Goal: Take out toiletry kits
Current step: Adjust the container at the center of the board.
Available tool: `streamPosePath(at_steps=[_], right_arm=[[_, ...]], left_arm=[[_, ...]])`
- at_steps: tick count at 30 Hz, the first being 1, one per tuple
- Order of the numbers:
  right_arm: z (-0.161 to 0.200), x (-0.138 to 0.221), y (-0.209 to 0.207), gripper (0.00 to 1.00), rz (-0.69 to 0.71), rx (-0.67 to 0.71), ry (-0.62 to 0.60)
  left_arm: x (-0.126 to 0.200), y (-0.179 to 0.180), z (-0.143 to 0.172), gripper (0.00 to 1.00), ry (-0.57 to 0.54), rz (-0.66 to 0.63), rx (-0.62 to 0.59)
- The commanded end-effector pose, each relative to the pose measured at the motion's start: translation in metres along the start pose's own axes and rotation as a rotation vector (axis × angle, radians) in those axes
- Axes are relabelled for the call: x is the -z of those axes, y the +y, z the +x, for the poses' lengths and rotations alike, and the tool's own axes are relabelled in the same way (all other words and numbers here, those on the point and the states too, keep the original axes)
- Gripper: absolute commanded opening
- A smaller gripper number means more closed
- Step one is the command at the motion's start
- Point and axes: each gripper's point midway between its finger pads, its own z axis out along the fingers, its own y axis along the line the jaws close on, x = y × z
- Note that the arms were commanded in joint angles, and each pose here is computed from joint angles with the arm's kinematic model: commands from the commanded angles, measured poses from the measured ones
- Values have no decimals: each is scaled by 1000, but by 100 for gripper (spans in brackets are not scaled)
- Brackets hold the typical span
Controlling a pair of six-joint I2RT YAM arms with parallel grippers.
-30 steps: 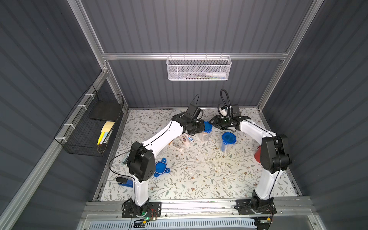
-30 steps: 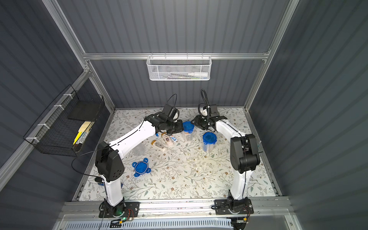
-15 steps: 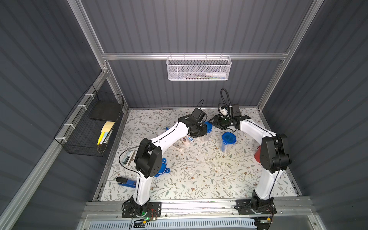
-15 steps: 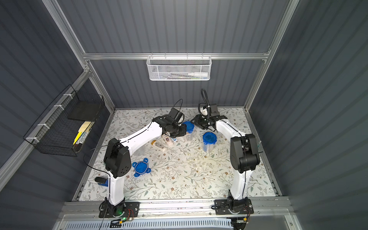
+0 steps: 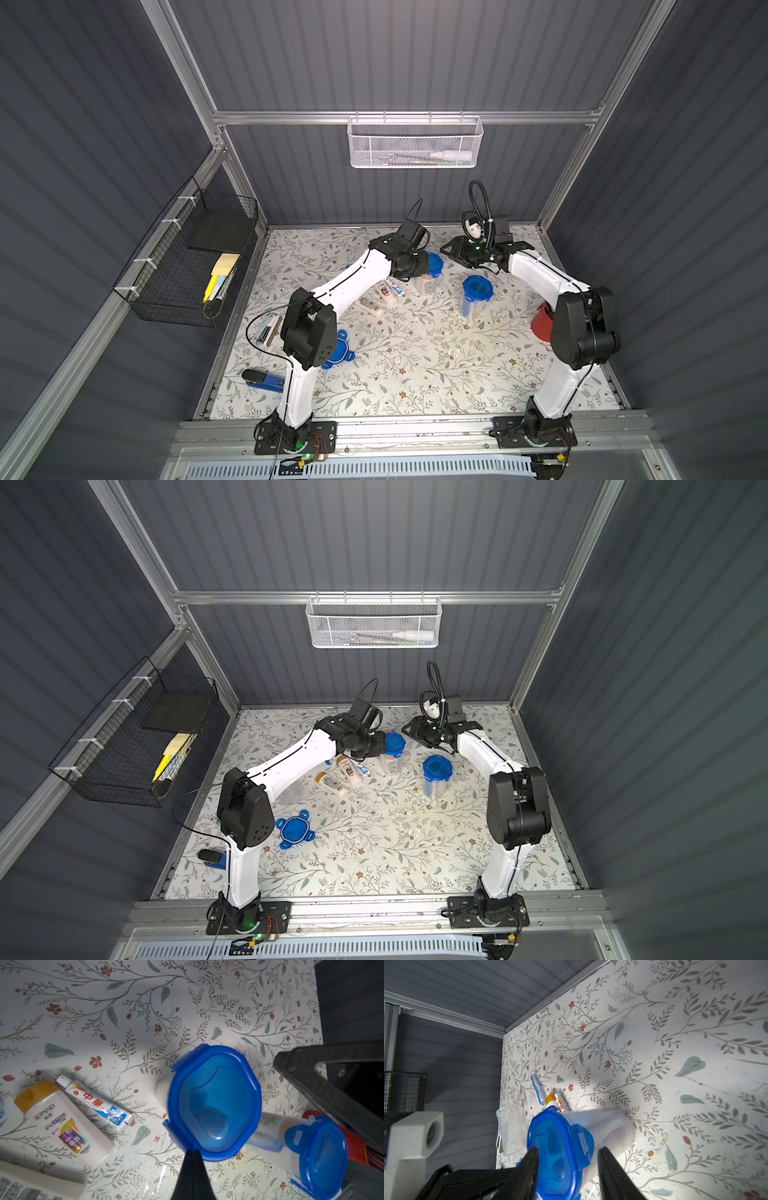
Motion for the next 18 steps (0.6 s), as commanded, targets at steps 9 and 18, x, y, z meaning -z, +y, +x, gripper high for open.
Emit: streamPosePath(at_steps=[9, 18], right_arm=[[2, -1, -4, 51, 9, -1, 21], [3, -23, -10, 51, 6, -24, 64]], left_arm=[[4, 26, -3, 4, -6, -66, -7], [10, 5, 24, 2, 45, 20, -11]])
